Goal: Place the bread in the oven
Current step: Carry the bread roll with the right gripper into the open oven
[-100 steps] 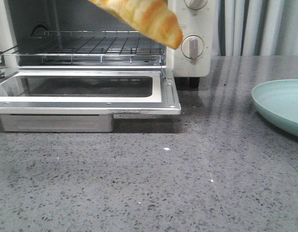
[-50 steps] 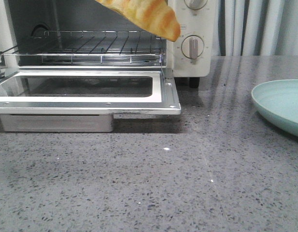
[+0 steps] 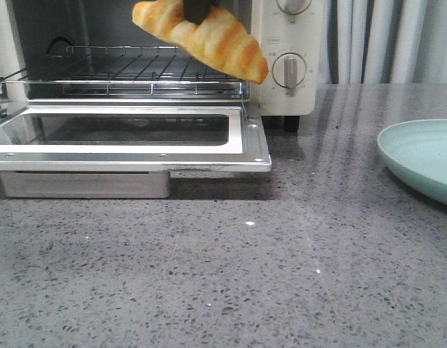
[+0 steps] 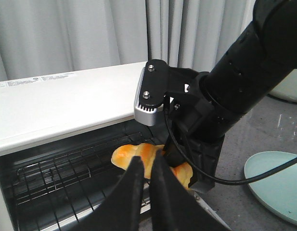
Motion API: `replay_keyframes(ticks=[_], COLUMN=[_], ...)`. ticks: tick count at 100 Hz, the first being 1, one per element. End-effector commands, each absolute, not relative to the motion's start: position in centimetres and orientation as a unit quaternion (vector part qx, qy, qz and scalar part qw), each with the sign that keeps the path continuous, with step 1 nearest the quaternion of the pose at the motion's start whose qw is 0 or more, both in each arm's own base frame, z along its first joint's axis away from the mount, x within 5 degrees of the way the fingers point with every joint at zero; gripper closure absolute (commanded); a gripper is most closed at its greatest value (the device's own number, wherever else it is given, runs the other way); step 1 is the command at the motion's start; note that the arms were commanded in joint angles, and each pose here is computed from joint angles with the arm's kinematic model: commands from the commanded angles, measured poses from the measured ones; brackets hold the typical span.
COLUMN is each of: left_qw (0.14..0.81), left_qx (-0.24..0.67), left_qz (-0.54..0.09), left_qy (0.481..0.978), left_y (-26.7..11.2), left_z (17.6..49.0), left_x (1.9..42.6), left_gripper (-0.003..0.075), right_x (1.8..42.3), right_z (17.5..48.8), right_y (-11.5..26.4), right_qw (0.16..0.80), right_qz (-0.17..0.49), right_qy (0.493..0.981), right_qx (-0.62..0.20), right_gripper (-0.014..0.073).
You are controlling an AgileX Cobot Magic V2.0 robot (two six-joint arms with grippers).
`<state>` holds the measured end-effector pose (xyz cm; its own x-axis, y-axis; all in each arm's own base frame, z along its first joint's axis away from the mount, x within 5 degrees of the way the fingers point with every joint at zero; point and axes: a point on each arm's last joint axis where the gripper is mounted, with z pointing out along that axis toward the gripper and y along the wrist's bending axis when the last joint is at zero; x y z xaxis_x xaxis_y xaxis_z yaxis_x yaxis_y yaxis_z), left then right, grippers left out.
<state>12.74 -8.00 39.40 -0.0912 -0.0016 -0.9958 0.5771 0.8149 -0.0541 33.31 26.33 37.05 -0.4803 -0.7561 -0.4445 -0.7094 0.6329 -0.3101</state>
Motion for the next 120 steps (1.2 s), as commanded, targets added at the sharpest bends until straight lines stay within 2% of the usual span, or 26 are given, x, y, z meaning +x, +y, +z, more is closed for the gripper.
replay_keyframes(ticks=[1, 37, 107, 114, 120], left_qw=[0.672, 0.672, 0.672, 0.672, 0.672], left_qx=[0.180, 0.180, 0.180, 0.180, 0.180], left_qz=[-0.229, -0.229, -0.229, -0.229, -0.229], left_qy=[0.681, 0.681, 0.681, 0.681, 0.681], left_y=[-7.7, -7.7, -7.7, -7.7, -7.7], left_z=[41.0, 41.0, 41.0, 41.0, 41.0], left_x=[12.8, 12.8, 12.8, 12.8, 12.8], left_gripper=[0.0740, 0.0740, 0.0740, 0.0740, 0.0740], right_x=[32.5, 33.0, 33.6, 33.6, 33.5], right_z=[40.4, 40.8, 40.4, 40.4, 40.4], right_y=[25.1, 25.5, 26.7, 26.7, 26.8], right_qw=[0.329, 0.368, 0.396, 0.394, 0.392], right_qz=[-0.055, -0.047, -0.016, -0.012, -0.007], right_qy=[0.844, 0.829, 0.817, 0.818, 0.819], right_qx=[-0.420, -0.419, -0.420, -0.419, -0.419], right_gripper=[0.0668, 0.0668, 0.0666, 0.0629, 0.0548])
